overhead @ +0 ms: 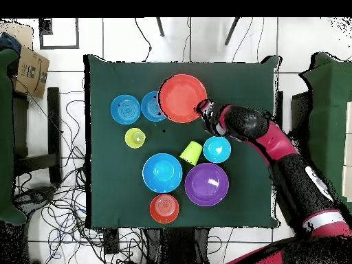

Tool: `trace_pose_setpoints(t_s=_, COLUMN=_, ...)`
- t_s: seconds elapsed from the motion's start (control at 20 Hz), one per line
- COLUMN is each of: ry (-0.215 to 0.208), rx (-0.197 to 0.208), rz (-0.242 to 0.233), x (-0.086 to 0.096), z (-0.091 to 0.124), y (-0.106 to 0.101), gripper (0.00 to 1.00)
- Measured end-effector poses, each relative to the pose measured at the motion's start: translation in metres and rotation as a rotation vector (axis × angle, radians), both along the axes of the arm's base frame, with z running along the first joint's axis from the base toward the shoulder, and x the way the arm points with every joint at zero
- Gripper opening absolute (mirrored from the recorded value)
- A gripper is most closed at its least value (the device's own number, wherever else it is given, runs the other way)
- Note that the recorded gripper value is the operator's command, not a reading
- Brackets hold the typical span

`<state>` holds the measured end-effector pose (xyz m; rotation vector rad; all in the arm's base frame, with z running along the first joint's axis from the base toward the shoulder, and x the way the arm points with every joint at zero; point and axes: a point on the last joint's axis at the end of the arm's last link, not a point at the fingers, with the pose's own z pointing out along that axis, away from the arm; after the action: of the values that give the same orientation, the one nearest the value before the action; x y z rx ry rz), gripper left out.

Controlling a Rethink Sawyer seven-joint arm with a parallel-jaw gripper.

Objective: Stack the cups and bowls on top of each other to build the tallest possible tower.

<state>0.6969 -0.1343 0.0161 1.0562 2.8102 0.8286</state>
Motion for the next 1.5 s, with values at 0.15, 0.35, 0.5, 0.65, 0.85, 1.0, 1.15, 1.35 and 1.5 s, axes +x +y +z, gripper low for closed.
trace_pose_setpoints(t_s=0.15, ry=-0.006, rx=-0.007, rz=0.009, x=0.004, z=0.003, y=0.005, gripper=0.00)
trace_pose_setpoints(t_s=0.35, ry=-0.015, rx=-0.017, rz=0.025, x=0.009, z=0.009, y=0.013, gripper=0.00)
trace_pose_setpoints(t_s=0.5, ry=-0.025, rx=-0.028, rz=0.037, x=0.014, z=0.015, y=0.020, gripper=0.00)
trace_pose_setpoints(t_s=0.65, ry=-0.032, rx=-0.034, rz=0.042, x=0.018, z=0.018, y=0.022, gripper=0.00)
trace_pose_setpoints(t_s=0.85, ry=-0.034, rx=-0.036, rz=0.040, x=0.019, z=0.018, y=0.021, gripper=0.00)
trace_pose_setpoints(t_s=1.0, ry=-0.035, rx=-0.037, rz=0.039, x=0.020, z=0.019, y=0.020, gripper=0.00)
trace_pose_setpoints(t_s=1.15, ry=-0.035, rx=-0.037, rz=0.039, x=0.020, z=0.018, y=0.020, gripper=0.00)
trace_pose_setpoints(t_s=1.35, ry=-0.034, rx=-0.036, rz=0.038, x=0.019, z=0.017, y=0.020, gripper=0.00)
trace_pose_setpoints(t_s=1.5, ry=-0.033, rx=-0.034, rz=0.036, x=0.019, z=0.017, y=0.019, gripper=0.00)
